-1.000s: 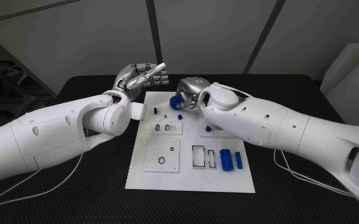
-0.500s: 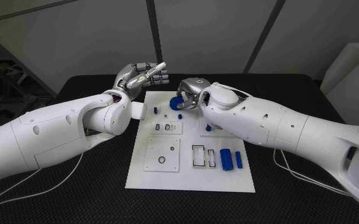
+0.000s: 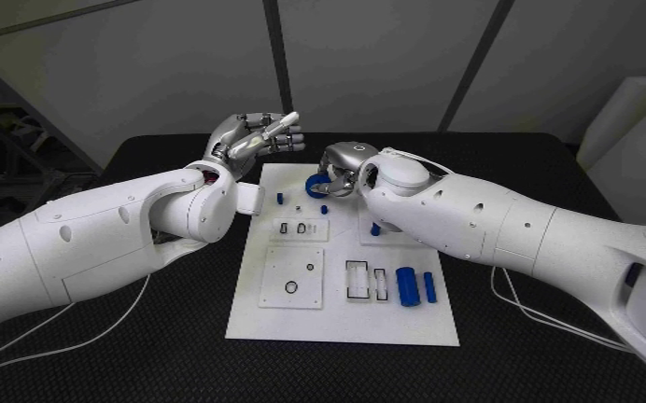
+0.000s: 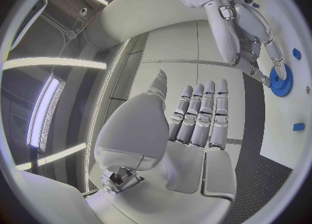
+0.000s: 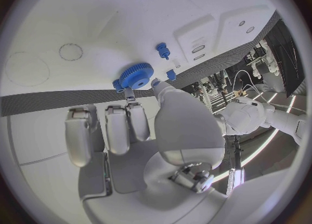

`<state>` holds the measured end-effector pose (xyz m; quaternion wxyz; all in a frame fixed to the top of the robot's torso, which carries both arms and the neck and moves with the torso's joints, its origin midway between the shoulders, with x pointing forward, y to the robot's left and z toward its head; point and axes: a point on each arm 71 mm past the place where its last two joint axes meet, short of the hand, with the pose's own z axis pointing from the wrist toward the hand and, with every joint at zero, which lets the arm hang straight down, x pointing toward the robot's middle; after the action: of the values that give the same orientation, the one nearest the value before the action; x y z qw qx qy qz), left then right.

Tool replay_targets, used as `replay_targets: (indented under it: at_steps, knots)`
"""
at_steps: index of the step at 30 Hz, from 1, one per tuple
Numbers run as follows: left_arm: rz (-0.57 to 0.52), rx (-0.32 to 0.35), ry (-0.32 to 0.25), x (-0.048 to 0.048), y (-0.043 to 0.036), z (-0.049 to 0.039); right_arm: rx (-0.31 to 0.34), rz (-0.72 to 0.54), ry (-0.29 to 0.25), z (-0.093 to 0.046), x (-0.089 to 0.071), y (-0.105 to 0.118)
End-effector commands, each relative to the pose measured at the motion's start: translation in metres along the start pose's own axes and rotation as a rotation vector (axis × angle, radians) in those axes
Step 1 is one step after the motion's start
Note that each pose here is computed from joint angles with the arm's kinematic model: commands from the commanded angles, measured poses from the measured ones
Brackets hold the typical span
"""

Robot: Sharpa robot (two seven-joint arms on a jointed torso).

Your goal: Assemble the parts on the task board

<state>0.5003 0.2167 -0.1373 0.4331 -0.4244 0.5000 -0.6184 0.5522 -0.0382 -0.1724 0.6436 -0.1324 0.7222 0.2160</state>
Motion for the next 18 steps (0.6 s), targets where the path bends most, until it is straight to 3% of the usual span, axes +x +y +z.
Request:
replay_targets:
  at_steps: [1, 11, 18]
  knots:
    - [-0.004, 0.002, 0.011, 0.0013, -0.0014, 0.0004, -0.009, 0.022, 0.052, 0.000, 0.004, 0.000]
    - [-0.004, 0.002, 0.010, 0.0010, -0.0019, 0.0001, 0.014, 0.027, 0.043, -0.001, 0.003, -0.004]
    - [-0.003, 0.002, 0.008, 0.0001, -0.0021, -0.0002, 0.028, 0.030, -0.038, -0.005, -0.003, -0.011]
